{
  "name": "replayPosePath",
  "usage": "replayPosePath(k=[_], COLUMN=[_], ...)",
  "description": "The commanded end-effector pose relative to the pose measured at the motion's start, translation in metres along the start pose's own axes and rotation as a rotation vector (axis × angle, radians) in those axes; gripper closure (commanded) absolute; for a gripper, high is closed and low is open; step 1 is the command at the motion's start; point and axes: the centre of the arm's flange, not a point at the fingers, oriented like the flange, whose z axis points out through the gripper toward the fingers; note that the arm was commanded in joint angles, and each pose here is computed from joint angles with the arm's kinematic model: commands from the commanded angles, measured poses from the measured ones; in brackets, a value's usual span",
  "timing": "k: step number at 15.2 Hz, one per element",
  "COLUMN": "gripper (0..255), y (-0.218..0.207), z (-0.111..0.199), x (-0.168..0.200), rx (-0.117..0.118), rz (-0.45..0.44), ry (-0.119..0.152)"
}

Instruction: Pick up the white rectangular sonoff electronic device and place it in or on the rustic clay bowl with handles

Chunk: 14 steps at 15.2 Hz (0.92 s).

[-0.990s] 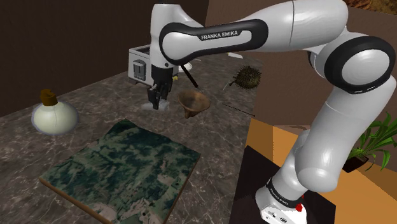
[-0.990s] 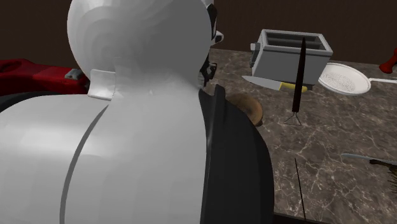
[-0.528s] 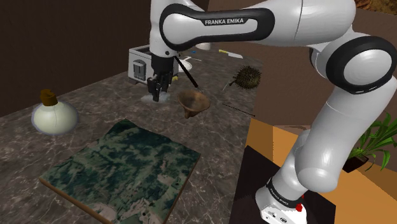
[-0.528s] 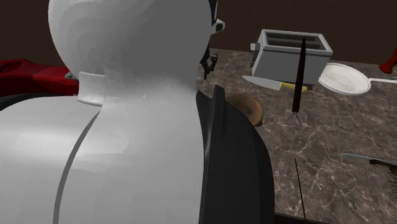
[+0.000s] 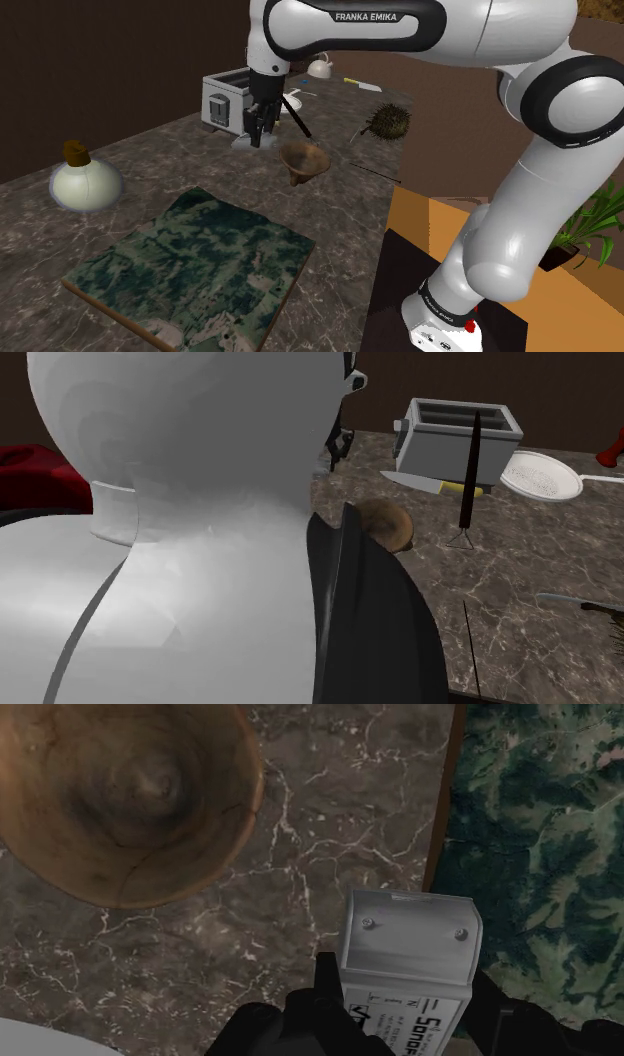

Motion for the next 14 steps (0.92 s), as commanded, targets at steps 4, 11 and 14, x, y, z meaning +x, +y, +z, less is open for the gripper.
replayPosePath(k=[4,11,14], gripper=[255,255,255], y=[0.055,0.135,0.165], z=[-0.005,-0.011,-0.008], x=[-0.034,-0.081,-0.098], rx=[0.0,0.0,0.0], rz=[-0.001,-0.001,-0.001], ry=[0.0,0.0,0.0])
